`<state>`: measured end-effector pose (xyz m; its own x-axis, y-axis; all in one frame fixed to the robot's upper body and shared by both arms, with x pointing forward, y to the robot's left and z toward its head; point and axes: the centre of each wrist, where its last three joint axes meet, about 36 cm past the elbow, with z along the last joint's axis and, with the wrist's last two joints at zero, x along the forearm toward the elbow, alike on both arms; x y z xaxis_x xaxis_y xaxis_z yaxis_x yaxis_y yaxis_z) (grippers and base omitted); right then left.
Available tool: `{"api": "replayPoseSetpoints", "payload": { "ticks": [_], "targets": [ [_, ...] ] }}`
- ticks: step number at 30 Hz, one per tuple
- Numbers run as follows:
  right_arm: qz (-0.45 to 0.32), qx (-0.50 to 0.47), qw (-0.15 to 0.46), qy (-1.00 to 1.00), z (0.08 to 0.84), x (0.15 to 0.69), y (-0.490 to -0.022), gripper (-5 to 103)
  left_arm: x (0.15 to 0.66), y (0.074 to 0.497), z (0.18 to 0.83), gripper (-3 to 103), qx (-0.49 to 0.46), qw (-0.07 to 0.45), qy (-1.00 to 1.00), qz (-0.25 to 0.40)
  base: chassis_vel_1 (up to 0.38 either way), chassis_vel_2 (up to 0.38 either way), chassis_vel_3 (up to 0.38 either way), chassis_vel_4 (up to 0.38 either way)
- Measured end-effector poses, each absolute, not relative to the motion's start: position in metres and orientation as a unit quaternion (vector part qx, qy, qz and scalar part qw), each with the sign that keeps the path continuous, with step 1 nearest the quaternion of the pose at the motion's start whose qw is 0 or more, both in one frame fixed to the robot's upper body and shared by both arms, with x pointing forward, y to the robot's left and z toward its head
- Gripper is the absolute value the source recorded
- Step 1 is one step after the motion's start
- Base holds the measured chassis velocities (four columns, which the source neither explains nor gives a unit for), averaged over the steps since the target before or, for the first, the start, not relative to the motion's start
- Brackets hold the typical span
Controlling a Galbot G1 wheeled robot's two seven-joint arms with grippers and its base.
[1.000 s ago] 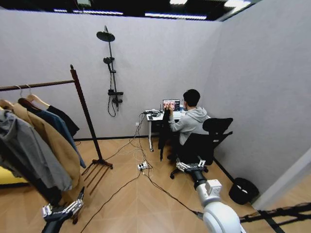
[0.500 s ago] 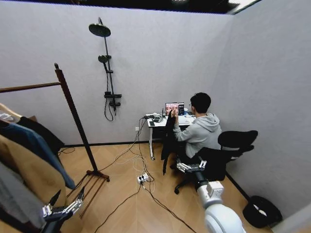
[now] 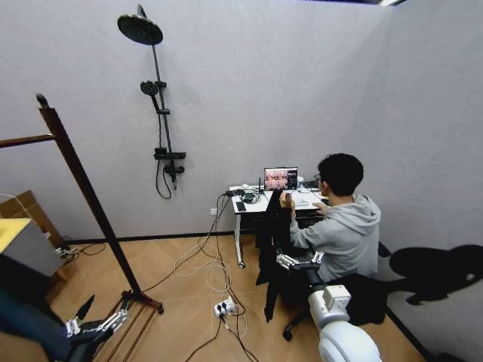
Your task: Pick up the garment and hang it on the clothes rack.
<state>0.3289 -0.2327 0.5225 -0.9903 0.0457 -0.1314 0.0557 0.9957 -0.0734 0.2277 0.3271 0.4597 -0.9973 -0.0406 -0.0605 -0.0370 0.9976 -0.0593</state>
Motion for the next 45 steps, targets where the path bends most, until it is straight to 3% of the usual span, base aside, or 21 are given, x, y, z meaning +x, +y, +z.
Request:
{"api": "replayPoseSetpoints", "payload": {
  "ticks": [9,16,25,33,34,37,40,45],
  "targets": [
    [-0.048,0.056,0.083,0.994,0.528,0.371,-0.273,100,0.228,0.327,0.460,100,-0.019,0.031,0.999,-0.029,-0.084,0.086,0.046,-0.048],
    [-0.048,0.021,0.086,0.995,0.511,0.455,-0.352,100,0.228,0.327,0.460,100,-0.019,0.031,0.999,-0.029,0.035,-0.059,-0.045,0.045],
    [-0.060,-0.024,0.081,0.995,0.509,0.516,-0.368,101,0.228,0.327,0.460,100,-0.019,0.031,0.999,-0.029,0.000,0.000,0.000,0.000],
    [-0.058,-0.023,0.074,0.995,0.506,0.541,-0.341,72,0.228,0.327,0.460,100,-0.019,0.031,0.999,-0.029,0.000,0.000,0.000,0.000],
    [-0.058,-0.023,0.074,0.995,0.506,0.541,-0.341,72,0.228,0.327,0.460,100,-0.019,0.031,0.999,-0.029,0.000,0.000,0.000,0.000],
    [-0.059,-0.020,0.070,0.996,0.504,0.541,-0.338,56,0.228,0.327,0.460,100,-0.019,0.031,0.999,-0.029,0.000,0.000,0.000,0.000],
    [-0.061,-0.019,0.069,0.996,0.504,0.541,-0.338,51,0.228,0.327,0.460,100,-0.019,0.031,0.999,-0.029,0.000,0.000,0.000,0.000],
    [-0.074,-0.015,0.069,0.995,0.505,0.540,-0.343,29,0.228,0.327,0.460,100,-0.019,0.031,0.999,-0.029,0.000,0.000,0.000,0.000]
  ]
}}
